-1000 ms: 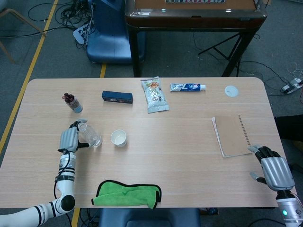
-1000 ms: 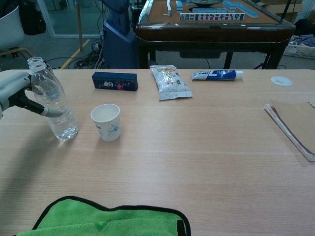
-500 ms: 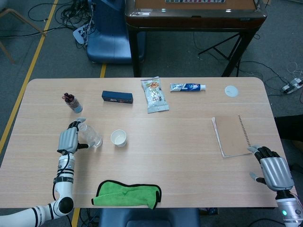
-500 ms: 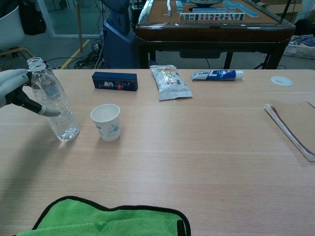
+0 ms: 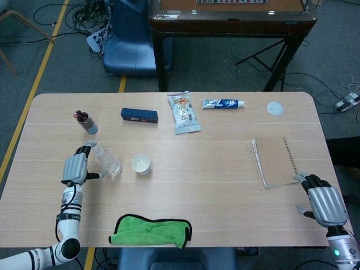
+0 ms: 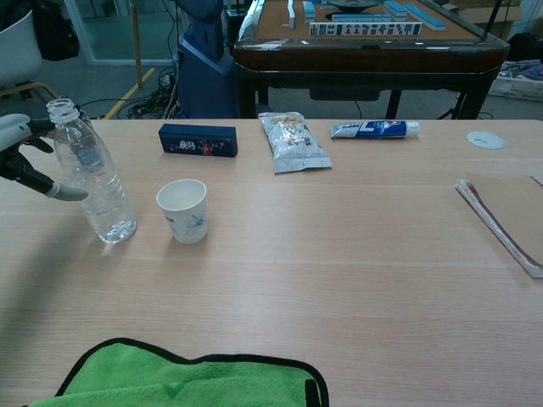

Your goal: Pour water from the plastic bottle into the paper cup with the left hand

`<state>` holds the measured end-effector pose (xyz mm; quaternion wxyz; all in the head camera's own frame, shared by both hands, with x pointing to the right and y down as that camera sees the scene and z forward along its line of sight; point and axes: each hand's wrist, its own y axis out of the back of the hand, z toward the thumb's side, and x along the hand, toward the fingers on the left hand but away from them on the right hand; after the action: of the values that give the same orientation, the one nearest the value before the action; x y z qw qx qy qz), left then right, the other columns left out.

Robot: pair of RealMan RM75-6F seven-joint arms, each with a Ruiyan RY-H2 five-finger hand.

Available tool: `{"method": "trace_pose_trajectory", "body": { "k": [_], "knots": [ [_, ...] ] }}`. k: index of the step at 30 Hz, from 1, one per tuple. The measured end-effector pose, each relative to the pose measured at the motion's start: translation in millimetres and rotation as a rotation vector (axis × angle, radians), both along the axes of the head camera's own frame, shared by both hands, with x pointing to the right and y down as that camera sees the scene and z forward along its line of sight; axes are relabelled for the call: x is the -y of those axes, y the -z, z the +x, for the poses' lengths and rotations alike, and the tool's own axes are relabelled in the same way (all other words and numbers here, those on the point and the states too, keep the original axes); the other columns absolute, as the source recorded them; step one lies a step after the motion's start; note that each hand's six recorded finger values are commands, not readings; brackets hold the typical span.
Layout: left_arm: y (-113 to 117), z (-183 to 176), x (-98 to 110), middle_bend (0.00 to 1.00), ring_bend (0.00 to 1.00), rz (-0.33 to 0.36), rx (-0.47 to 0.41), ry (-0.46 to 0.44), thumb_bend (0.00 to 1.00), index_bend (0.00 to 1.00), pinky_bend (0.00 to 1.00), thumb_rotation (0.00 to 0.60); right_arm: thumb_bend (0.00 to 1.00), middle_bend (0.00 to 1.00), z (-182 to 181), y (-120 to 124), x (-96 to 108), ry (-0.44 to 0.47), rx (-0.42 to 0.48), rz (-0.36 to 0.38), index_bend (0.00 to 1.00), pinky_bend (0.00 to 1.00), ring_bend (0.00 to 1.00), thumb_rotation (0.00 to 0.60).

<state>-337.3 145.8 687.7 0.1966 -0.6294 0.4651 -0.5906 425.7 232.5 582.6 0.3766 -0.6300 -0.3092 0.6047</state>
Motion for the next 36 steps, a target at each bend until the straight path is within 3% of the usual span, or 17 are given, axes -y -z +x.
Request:
{"method": "trace_pose_trajectory", "body": {
  "k": [13, 23, 36],
  "knots": [
    [19, -24, -17, 0.12, 0.15, -0.005, 0.050, -0.078, 0.00, 0.18, 0.35, 0.600, 0.01, 0.24, -2, -4, -1, 0.005, -0.007, -0.009, 0.26, 0.39, 0.21, 0.600],
    [30, -34, -40, 0.12, 0.15, 0.071, 0.162, -0.295, 0.00, 0.19, 0.35, 0.600, 0.01, 0.24, -2, -6, -3, 0.008, -0.015, -0.014, 0.26, 0.39, 0.21, 0.600],
    [42, -53, -72, 0.12, 0.15, 0.145, 0.304, -0.486, 0.00, 0.26, 0.35, 0.600, 0.01, 0.24, -3, -7, -3, 0.012, -0.022, -0.018, 0.26, 0.39, 0.21, 0.600]
  ]
}}
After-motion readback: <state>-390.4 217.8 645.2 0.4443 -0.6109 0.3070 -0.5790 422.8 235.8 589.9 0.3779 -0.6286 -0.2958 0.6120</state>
